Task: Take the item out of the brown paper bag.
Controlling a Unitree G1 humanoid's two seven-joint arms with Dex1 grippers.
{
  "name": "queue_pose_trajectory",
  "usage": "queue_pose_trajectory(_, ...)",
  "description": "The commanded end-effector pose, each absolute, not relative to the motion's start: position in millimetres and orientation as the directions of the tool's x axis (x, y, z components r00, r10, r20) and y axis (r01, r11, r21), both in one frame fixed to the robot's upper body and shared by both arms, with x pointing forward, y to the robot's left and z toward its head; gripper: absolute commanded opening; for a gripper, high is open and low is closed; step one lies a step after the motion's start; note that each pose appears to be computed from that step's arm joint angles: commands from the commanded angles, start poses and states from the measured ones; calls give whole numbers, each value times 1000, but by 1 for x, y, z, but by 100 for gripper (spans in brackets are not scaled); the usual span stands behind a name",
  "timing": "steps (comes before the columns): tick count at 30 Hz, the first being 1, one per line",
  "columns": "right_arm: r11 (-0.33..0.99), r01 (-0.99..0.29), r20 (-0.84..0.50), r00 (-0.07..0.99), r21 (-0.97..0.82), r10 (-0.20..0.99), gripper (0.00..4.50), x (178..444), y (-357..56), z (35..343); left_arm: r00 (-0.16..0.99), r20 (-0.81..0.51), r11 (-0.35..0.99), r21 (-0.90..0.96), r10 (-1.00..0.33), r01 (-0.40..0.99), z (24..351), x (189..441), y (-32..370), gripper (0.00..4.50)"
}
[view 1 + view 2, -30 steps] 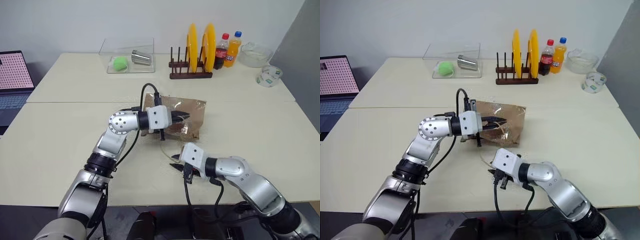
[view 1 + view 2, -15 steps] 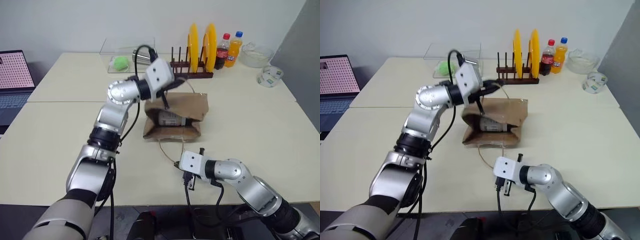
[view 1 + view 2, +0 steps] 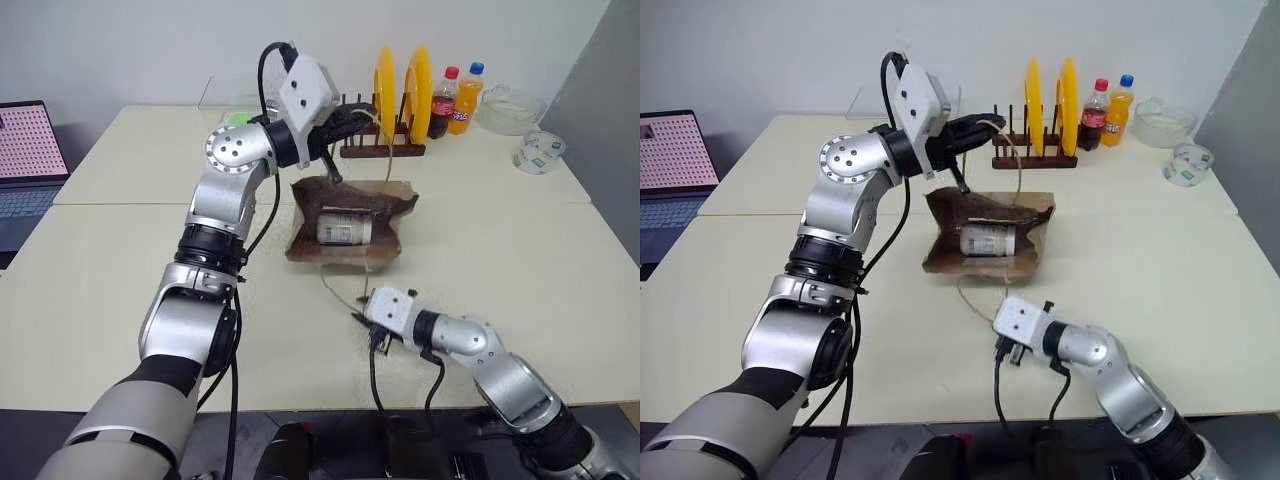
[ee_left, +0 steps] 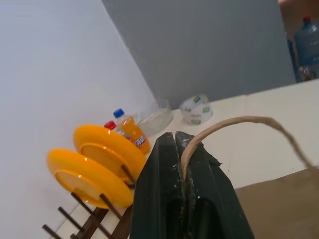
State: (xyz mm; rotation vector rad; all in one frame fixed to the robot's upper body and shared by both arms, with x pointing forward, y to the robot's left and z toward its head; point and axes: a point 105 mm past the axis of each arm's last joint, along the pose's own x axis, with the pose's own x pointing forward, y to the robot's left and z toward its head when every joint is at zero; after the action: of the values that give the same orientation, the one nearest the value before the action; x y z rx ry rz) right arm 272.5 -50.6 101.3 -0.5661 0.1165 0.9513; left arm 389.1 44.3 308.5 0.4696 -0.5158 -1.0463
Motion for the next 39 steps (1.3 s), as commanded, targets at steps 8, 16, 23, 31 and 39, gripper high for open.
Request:
queue_pose_trajectory(8, 401, -740, -250, 596, -540, 763, 160, 250, -67, 153, 314, 181, 358, 586, -932, 727, 310, 363, 39, 0)
queue_pose_trajectory(16, 306, -895, -330, 410, -325, 850, 160, 207, -78, 156, 307, 174, 350, 581, -936, 735, 307, 361, 36, 0)
queue_pose_trajectory(23, 374, -853, -196, 462, -363, 865, 160, 233, -62, 185, 304, 176, 349, 576, -936, 739, 308, 361, 34, 0)
queue_pose_trajectory(31, 437, -656, -212, 672, -615, 710, 219, 312, -33, 193, 315, 191, 365, 595, -930, 717, 318, 363, 38, 0)
queue_pose_trajectory(39, 291, -549, -313, 754, -783, 578, 448, 354, -16, 171, 311, 201, 367, 610, -929, 702, 324, 363, 39, 0)
